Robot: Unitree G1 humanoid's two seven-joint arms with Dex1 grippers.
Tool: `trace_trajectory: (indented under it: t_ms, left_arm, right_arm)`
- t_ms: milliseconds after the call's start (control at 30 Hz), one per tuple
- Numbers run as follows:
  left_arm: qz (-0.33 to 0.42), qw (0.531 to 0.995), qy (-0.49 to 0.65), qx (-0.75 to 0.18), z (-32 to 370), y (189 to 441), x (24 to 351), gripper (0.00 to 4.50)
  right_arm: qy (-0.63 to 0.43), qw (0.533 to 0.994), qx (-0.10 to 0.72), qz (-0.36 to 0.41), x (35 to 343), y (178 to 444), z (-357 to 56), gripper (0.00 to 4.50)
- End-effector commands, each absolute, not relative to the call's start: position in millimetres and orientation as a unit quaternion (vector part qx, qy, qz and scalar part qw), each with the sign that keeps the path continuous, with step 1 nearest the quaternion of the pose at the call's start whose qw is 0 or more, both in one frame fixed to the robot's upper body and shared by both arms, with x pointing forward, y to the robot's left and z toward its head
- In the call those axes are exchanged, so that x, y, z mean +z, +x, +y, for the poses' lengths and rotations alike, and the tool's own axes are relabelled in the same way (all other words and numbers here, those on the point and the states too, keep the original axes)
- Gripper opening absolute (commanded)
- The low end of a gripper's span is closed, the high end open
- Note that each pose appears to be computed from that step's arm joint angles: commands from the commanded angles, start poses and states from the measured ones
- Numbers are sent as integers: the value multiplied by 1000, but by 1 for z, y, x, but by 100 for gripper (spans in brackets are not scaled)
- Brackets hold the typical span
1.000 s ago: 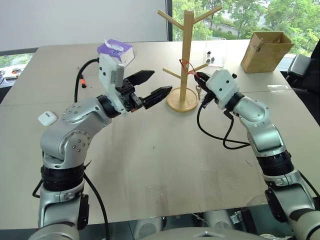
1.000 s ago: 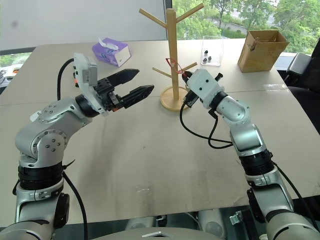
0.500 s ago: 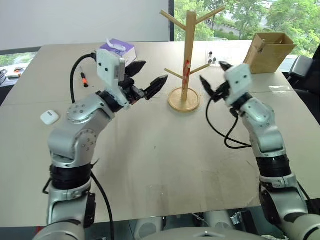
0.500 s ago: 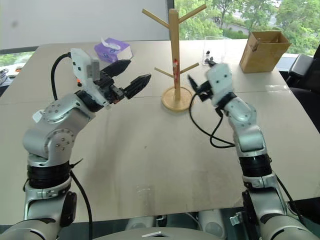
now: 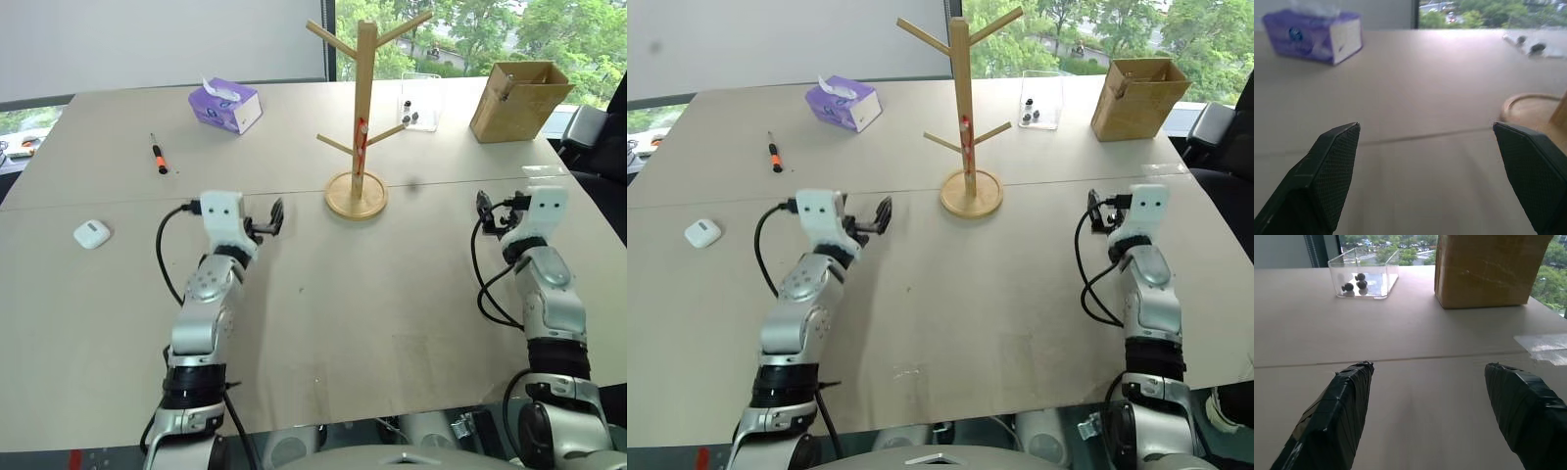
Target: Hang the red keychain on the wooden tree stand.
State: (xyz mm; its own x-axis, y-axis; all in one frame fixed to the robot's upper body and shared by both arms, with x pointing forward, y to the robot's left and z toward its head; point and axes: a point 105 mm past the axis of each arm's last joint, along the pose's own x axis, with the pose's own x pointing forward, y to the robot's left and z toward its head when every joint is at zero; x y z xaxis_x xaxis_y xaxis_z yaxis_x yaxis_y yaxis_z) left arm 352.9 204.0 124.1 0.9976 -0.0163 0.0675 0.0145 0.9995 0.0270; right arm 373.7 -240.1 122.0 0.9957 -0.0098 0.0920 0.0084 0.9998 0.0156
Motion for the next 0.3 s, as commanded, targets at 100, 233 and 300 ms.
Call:
trace_trajectory:
  t_ms: [100, 233, 300]
  left_arm:
    - [-54, 997, 39, 43, 226, 343, 111, 450]
    - [-60, 996, 40, 53, 231, 340, 108, 450]
    - [-61, 996, 39, 60, 234, 339, 107, 450]
  right_arm:
    - [-5, 997, 6, -76, 120, 366, -239, 388]
    - [-16, 996, 26, -79, 116, 365, -233, 388]
    - [-20, 995, 41, -87, 118, 364, -227, 388]
